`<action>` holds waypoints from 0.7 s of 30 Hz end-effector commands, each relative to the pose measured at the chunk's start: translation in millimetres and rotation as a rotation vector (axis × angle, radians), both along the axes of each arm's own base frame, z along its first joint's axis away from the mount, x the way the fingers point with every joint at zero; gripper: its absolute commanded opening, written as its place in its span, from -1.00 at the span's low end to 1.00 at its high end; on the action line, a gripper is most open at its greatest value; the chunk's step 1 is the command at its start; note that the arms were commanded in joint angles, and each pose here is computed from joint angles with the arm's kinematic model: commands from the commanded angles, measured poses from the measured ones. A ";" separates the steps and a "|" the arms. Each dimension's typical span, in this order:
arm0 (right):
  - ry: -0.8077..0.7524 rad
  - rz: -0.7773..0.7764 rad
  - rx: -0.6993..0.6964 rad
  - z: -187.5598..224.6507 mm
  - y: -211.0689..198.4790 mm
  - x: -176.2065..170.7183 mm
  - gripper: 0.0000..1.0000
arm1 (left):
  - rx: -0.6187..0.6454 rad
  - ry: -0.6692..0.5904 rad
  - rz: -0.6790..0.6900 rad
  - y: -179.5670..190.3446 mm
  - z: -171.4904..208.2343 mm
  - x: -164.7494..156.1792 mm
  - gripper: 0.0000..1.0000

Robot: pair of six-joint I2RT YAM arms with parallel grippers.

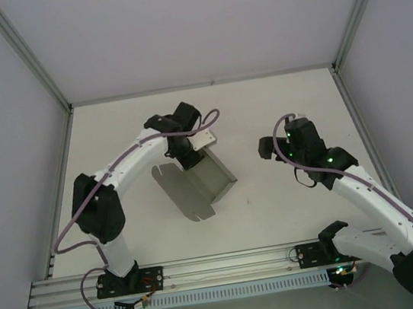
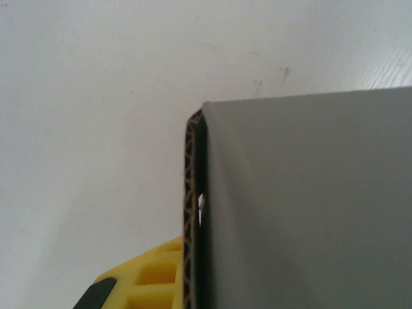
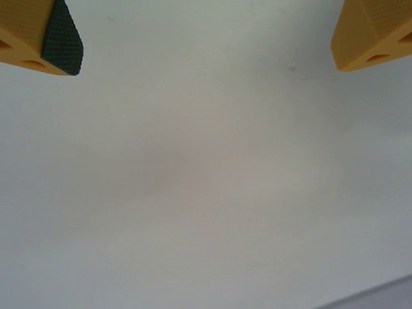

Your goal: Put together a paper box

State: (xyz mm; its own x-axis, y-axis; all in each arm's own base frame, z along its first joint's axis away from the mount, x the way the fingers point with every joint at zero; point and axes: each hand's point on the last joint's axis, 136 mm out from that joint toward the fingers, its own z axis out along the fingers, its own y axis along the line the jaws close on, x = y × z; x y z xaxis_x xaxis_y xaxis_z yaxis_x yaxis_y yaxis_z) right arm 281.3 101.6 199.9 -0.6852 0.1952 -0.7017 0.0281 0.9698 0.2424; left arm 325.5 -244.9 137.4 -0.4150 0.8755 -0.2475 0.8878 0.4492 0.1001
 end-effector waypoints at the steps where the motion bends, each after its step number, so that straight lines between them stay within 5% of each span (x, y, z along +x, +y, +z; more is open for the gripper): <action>1: 0.115 -0.074 -0.063 -23.1 -27.9 -22.2 1.00 | 0.247 0.073 -0.111 14.2 -29.5 -11.8 -1.00; 5: 0.144 -0.085 -0.064 -30.0 -33.5 -22.3 1.00 | 0.427 0.069 -0.149 14.7 -53.0 -5.9 -1.00; 12: 0.196 -0.088 -0.061 -47.3 -35.1 -16.9 1.00 | 0.556 -0.040 -0.180 -4.3 -85.5 13.5 -1.00; 18: 0.215 -0.092 -0.060 -56.9 -37.1 -14.3 1.00 | 0.649 -0.087 -0.196 -15.1 -112.7 24.0 -0.76; 21: 0.215 -0.090 -0.055 -59.0 -37.6 -14.3 1.00 | 0.639 -0.095 -0.193 -17.9 -112.8 26.0 -0.47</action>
State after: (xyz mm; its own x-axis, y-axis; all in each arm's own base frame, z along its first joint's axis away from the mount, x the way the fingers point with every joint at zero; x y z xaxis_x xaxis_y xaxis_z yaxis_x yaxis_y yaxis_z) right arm 266.2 62.9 142.7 -0.8012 0.2327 -0.5513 0.1744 0.9721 0.1568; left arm 342.9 -262.0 25.2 -0.2271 0.9252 0.3041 0.9361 0.1212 0.3303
